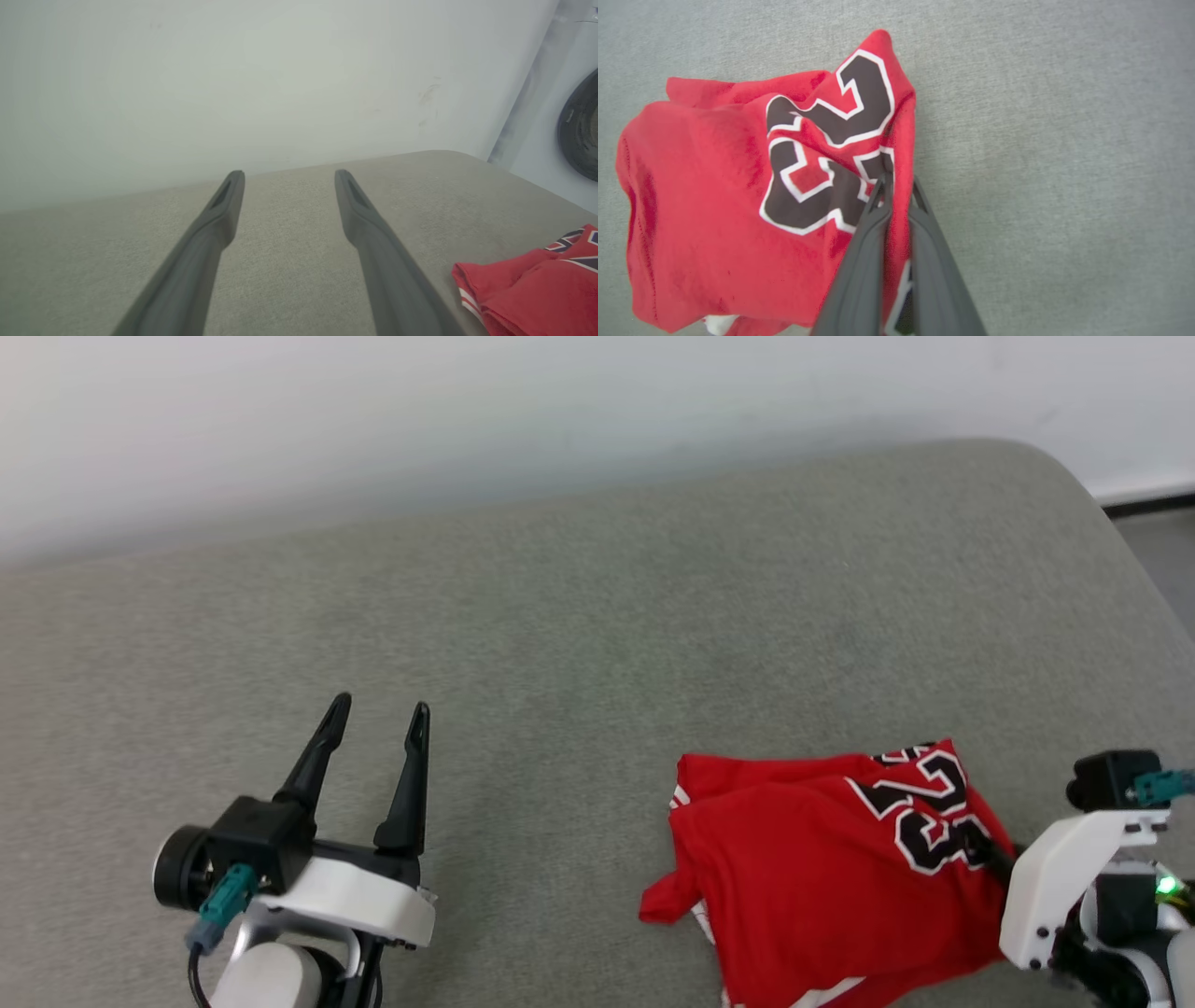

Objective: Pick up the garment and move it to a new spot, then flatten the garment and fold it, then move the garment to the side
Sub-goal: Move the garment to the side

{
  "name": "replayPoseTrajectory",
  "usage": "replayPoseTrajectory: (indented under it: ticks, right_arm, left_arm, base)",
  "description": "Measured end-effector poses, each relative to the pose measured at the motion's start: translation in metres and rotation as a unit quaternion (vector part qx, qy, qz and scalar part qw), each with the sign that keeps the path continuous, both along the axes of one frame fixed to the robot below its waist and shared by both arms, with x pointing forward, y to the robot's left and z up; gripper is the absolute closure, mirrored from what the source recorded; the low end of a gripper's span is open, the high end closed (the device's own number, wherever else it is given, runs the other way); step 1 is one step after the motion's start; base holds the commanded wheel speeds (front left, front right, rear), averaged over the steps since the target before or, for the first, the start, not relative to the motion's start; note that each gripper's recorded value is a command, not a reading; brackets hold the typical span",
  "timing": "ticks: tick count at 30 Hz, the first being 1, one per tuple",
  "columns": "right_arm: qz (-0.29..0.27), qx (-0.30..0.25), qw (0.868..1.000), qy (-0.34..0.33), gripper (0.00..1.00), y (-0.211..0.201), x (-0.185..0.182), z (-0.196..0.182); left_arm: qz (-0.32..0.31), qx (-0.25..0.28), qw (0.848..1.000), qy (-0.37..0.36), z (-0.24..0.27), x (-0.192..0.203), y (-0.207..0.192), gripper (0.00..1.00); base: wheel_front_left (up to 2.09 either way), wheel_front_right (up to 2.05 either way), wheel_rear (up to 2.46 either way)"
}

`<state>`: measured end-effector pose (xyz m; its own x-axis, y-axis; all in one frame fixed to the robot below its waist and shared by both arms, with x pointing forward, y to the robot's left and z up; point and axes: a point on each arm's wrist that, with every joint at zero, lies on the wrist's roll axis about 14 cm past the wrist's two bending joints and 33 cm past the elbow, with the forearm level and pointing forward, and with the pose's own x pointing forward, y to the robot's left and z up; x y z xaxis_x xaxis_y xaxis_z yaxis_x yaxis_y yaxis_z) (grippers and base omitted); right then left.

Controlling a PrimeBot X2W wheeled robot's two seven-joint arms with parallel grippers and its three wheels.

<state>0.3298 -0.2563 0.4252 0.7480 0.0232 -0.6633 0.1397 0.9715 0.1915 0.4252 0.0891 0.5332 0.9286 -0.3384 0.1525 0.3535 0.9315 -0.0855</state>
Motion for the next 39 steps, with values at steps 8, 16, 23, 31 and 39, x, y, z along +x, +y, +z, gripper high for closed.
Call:
replayPoseTrajectory:
  ticks: [8, 16, 23, 31, 39]
  right_arm:
    - [-0.056, -0.079, 0.995, -0.026, 1.0, -0.062, 0.028, 0.013]
    - [-0.149, -0.165, 0.974, -0.039, 1.0, -0.152, 0.048, 0.03]
    - [-0.235, -0.225, 0.945, -0.039, 1.0, -0.219, 0.043, 0.041]
    - [-0.292, -0.235, 0.927, 0.004, 0.93, -0.243, 0.025, 0.006]
    - [-0.292, -0.24, 0.926, -0.01, 0.0, -0.238, 0.028, -0.007]
  left_arm:
    - [-0.064, -0.007, 0.998, -0.009, -0.005, 0.035, -0.042, 0.0]
    - [-0.109, -0.01, 0.994, -0.003, -0.027, 0.068, -0.068, 0.0]
    - [-0.139, -0.009, 0.99, 0.007, -0.052, 0.088, -0.082, 0.0]
    - [-0.152, -0.009, 0.988, 0.02, -0.075, 0.099, -0.085, 0.0]
    - [-0.142, -0.003, 0.99, 0.025, -0.075, 0.096, -0.077, 0.0]
  base:
    - [0.0, 0.0, 0.0]
    - [0.0, 0.0, 0.0]
    - [0.0, 0.0, 0.0]
    - [0.0, 0.0, 0.0]
    - [0.0, 0.0, 0.0]
